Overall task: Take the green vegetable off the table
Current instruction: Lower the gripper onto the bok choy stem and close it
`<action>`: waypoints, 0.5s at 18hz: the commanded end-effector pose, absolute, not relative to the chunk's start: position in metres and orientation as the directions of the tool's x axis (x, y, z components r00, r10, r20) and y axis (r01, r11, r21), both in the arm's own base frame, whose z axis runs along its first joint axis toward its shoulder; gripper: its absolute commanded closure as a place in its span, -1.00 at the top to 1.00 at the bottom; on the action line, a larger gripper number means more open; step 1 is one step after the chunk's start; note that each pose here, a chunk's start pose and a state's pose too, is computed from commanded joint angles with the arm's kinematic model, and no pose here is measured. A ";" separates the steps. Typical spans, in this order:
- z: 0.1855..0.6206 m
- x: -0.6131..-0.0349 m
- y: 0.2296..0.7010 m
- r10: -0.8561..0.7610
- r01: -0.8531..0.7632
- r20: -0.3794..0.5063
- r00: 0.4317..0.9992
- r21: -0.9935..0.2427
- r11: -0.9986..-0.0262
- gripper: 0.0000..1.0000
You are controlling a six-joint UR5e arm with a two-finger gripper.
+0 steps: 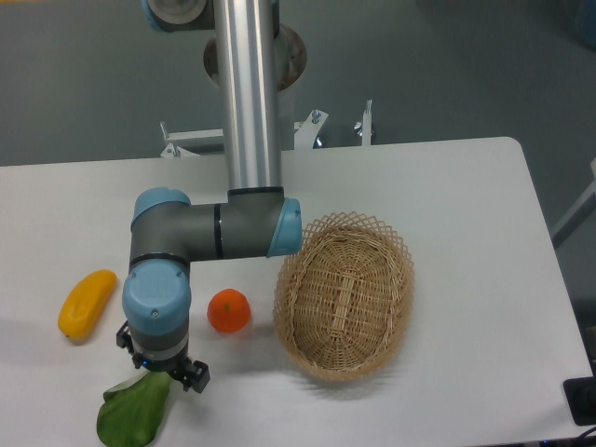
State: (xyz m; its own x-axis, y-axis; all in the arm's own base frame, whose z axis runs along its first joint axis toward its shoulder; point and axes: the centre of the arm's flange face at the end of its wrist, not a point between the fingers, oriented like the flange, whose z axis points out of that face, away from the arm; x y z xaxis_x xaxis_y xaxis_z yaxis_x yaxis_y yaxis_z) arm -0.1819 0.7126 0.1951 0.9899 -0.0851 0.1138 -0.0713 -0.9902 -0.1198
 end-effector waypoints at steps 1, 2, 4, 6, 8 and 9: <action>0.194 -0.182 0.714 -0.082 -0.068 0.113 0.990 -0.119 -0.991 1.00; 0.192 -0.181 0.715 -0.082 -0.068 0.113 0.990 -0.118 -0.991 1.00; 0.190 -0.181 0.715 -0.077 -0.064 0.112 0.991 -0.115 -0.991 1.00; 0.184 -0.181 0.715 -0.073 -0.063 0.098 0.993 -0.098 -0.993 1.00; 0.183 -0.181 0.715 -0.072 -0.064 0.090 0.993 -0.093 -0.994 0.81; 0.182 -0.181 0.715 -0.072 -0.064 0.089 0.993 -0.091 -0.994 0.68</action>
State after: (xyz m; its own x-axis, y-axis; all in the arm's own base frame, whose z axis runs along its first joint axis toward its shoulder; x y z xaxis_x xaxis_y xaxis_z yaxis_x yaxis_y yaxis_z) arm -0.1809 0.7150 0.1823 0.9934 -0.0719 0.0893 -0.0637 -0.9938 -0.0907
